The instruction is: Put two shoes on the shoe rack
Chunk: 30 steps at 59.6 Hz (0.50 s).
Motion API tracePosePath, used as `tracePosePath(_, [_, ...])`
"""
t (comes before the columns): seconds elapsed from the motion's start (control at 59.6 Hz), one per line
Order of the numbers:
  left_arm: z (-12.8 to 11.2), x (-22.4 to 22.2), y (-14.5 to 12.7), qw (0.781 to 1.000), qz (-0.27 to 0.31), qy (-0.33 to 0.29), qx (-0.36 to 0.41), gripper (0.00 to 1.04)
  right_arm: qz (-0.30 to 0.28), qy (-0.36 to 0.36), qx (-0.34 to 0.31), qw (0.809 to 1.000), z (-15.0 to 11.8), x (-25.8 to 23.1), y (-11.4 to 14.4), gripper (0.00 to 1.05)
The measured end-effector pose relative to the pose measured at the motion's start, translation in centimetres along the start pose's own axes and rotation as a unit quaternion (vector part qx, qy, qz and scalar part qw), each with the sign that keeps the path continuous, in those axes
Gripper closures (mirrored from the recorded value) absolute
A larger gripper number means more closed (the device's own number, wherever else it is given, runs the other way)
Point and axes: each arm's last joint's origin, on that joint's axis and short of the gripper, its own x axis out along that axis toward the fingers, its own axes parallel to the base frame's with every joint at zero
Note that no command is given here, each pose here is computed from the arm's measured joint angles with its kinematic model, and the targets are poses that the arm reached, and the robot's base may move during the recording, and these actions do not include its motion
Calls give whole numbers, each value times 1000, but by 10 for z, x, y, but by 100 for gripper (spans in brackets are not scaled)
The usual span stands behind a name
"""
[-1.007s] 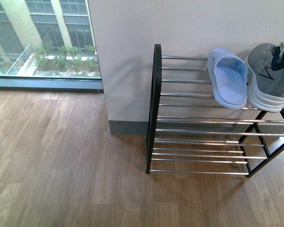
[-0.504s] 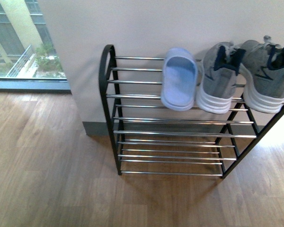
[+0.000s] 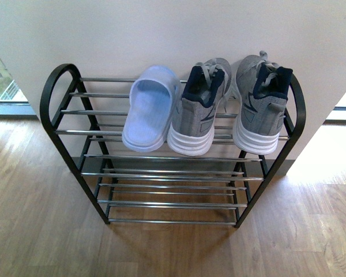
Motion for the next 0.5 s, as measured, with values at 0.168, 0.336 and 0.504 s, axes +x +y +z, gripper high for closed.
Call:
tracePosePath(0.168, [0,0,0,1000,0,0,0,103,1,0,0,1000,0,0,0,9])
tracePosePath(0.336, [8,9,-1,998,-29,-38,-36,103,2,0,0,1000,0,0,0,9])
tracePosePath(0.504, [30,53,-4,998,-29,-38,-33,103,2,0,0,1000,0,0,0,9])
